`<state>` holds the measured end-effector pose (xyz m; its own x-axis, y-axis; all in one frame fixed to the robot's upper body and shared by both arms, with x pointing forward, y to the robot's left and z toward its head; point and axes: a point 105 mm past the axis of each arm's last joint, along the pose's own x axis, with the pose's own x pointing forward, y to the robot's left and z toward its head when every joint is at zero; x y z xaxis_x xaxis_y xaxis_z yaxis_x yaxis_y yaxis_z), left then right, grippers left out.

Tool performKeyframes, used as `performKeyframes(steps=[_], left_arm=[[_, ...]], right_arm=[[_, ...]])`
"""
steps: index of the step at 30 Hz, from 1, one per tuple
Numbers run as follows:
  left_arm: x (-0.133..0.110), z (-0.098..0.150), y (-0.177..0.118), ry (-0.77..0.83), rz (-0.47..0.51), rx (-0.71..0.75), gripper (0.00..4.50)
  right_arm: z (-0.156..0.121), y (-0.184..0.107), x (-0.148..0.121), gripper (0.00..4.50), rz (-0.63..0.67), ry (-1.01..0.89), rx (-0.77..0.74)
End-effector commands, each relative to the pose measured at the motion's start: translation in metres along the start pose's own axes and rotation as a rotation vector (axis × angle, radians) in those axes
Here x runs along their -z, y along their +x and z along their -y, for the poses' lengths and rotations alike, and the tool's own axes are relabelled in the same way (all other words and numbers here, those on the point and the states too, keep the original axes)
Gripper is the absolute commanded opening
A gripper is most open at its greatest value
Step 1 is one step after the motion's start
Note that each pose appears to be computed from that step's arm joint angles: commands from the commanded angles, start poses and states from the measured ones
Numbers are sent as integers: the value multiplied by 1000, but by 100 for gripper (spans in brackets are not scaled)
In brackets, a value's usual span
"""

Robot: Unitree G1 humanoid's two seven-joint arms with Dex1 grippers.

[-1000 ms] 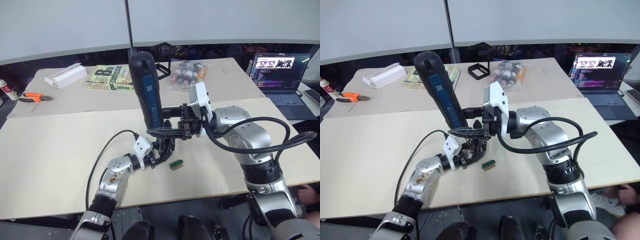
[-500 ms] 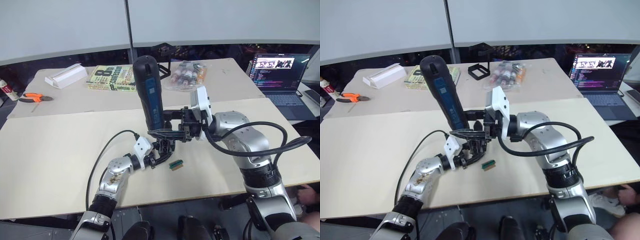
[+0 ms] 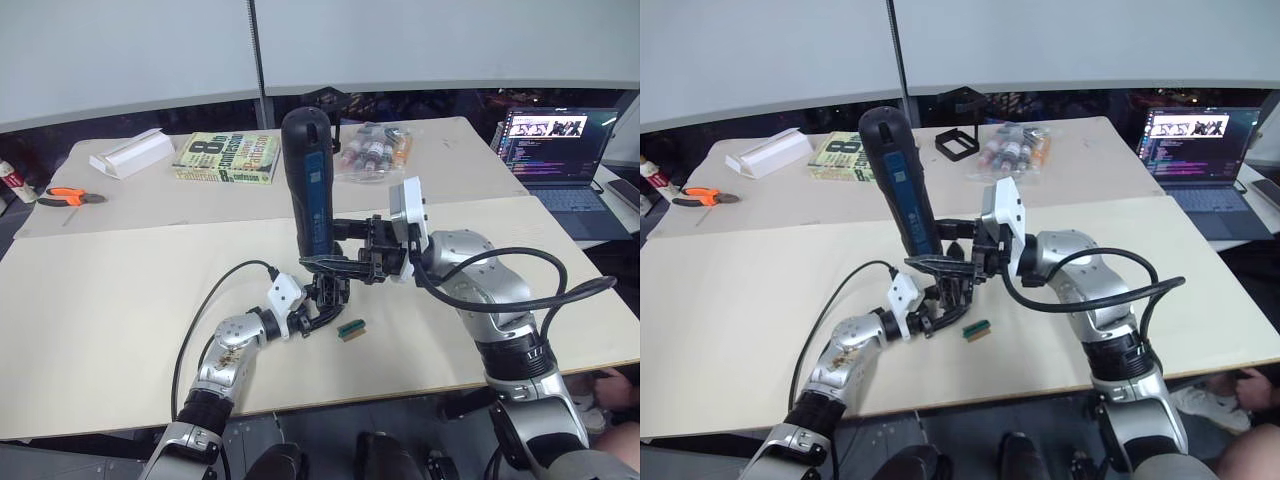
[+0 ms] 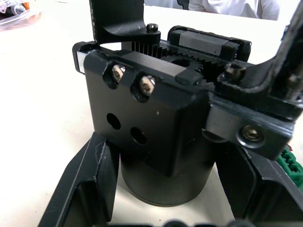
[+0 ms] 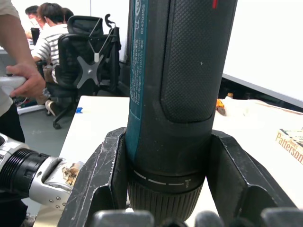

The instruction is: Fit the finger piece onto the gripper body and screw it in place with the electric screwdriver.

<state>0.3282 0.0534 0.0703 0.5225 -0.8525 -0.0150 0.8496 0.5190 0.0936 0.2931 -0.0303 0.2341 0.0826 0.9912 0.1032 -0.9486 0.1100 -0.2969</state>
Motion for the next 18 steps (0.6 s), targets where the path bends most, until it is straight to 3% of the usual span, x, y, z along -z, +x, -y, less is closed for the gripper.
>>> performKeyframes(steps=[1,18], left_arm=[[-1,6,2,-17,18,25,242],[-1,6,3,-18,16,18,242]], right_arm=[[2,-4,22,193,-81,52,36],[-17,0,39,193,-134,132,19]])
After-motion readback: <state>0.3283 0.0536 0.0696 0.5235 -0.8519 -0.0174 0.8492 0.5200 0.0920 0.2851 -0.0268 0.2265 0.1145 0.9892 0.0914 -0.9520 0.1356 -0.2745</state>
